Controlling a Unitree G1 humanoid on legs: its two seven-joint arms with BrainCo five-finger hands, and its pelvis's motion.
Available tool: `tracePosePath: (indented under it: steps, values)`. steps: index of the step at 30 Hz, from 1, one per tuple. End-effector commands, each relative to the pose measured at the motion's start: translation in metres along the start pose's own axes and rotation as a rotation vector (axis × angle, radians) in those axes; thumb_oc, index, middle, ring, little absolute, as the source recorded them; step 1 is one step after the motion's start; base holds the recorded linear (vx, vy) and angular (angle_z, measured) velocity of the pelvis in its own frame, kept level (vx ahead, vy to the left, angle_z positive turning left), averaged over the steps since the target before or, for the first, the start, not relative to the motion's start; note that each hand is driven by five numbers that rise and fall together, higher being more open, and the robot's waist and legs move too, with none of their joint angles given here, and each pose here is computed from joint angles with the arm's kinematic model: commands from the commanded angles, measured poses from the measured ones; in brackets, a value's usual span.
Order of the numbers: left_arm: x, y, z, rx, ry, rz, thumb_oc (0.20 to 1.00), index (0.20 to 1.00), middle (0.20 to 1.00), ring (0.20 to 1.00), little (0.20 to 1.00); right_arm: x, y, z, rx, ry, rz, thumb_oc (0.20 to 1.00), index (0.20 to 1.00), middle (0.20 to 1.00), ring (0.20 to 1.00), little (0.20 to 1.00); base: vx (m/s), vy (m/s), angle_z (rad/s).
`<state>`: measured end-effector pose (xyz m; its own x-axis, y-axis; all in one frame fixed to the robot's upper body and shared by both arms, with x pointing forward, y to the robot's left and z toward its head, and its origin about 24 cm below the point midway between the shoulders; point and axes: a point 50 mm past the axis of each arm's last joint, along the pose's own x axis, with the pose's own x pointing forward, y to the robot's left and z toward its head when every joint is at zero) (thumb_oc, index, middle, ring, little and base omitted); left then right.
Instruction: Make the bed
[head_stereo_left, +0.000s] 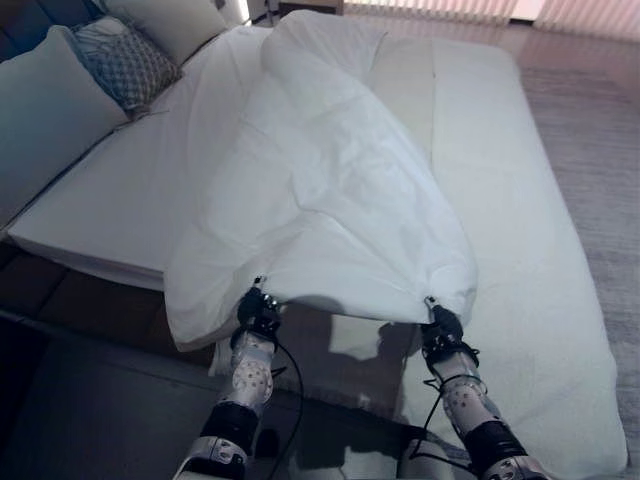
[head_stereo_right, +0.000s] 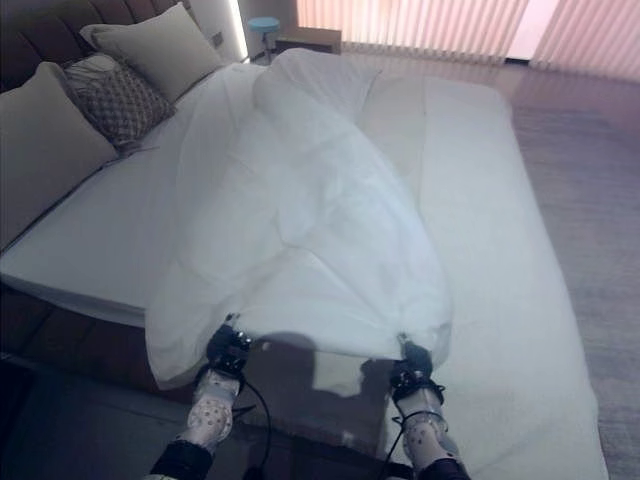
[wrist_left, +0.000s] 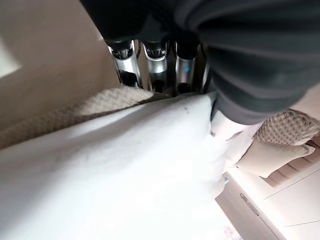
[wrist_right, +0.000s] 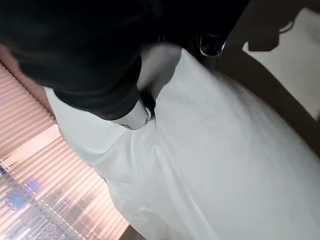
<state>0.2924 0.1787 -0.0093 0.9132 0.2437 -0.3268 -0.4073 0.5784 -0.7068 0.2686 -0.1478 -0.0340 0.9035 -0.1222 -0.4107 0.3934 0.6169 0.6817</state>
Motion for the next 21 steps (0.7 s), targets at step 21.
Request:
tracePosePath:
  steps: [21]
  values:
    - [-0.012,0.045,0.064,0.015,-0.293,0.118,0.2,0.2,0.2,0.2,0.2,-0.01,-0.057,0.018,-0.065,-0.056,-0.171,0.2,0.2,0.2,0.2,0.2,-0.02,0.254,0.17]
